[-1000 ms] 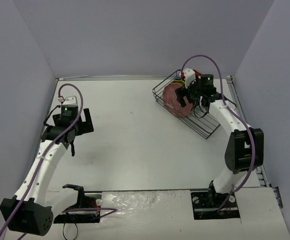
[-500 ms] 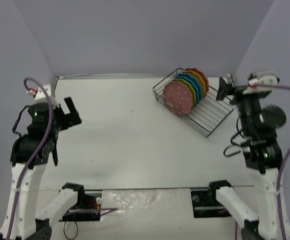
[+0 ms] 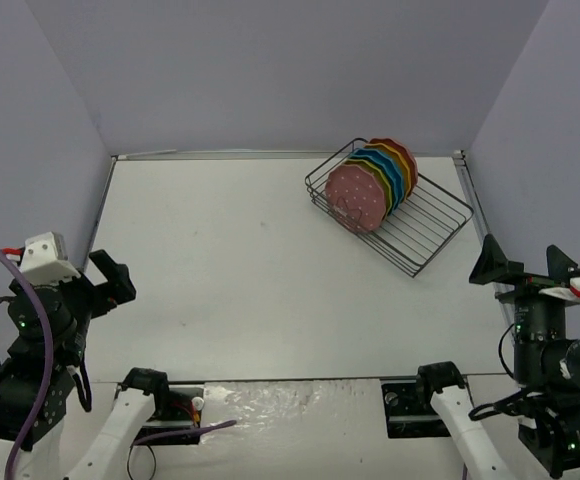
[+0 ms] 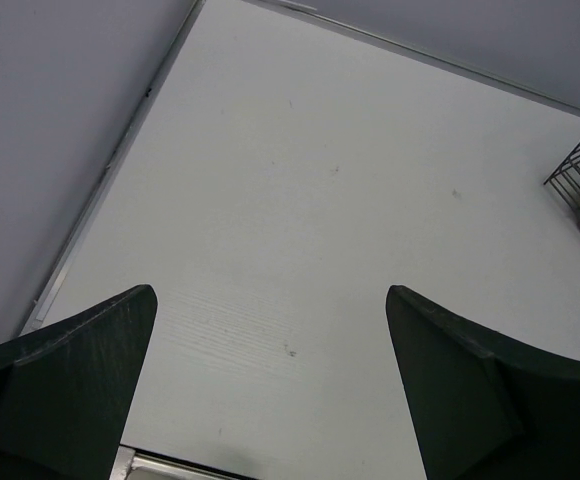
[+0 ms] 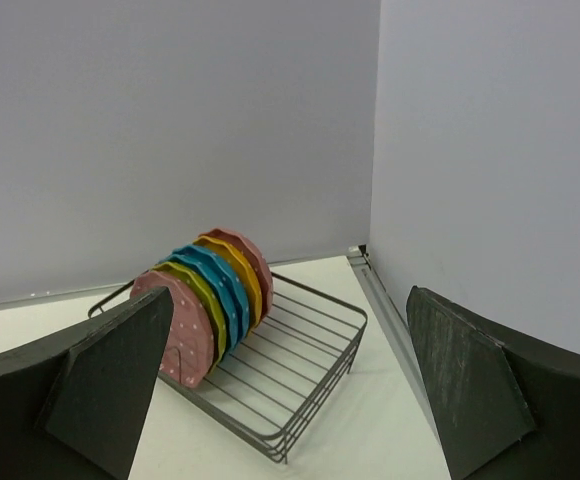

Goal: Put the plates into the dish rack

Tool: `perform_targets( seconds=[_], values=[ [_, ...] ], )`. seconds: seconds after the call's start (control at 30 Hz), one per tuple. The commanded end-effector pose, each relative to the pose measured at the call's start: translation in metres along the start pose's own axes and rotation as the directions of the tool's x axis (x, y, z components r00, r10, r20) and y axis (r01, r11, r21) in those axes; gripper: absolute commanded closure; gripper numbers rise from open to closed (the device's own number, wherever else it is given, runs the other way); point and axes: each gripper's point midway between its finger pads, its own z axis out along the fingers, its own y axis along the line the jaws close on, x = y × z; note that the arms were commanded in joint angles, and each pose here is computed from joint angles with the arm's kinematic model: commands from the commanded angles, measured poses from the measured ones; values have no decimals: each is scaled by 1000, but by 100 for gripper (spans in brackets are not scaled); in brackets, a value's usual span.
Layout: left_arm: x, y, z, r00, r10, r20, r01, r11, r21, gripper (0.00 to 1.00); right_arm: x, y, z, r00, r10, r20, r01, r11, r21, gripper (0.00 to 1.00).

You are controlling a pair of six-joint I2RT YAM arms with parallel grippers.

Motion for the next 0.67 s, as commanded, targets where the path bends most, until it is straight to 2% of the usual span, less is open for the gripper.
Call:
perform_targets(
  seconds=[0.0,0.33,0.63],
  values=[
    [15,5,4,998,36,-44,-36,999,-17,3,2,-6,-13,1000,24,-15,-23,1000,10,0],
    [29,-1,21,993,62,-95,-63,998,-2,3,17,1,-36,995,67,-69,-71,996,-58,0],
    [31,-15,42,991,52,-121,-49,998,24,3,17,7,-33,995,57,-82,-64,994,-89,0]
  ],
)
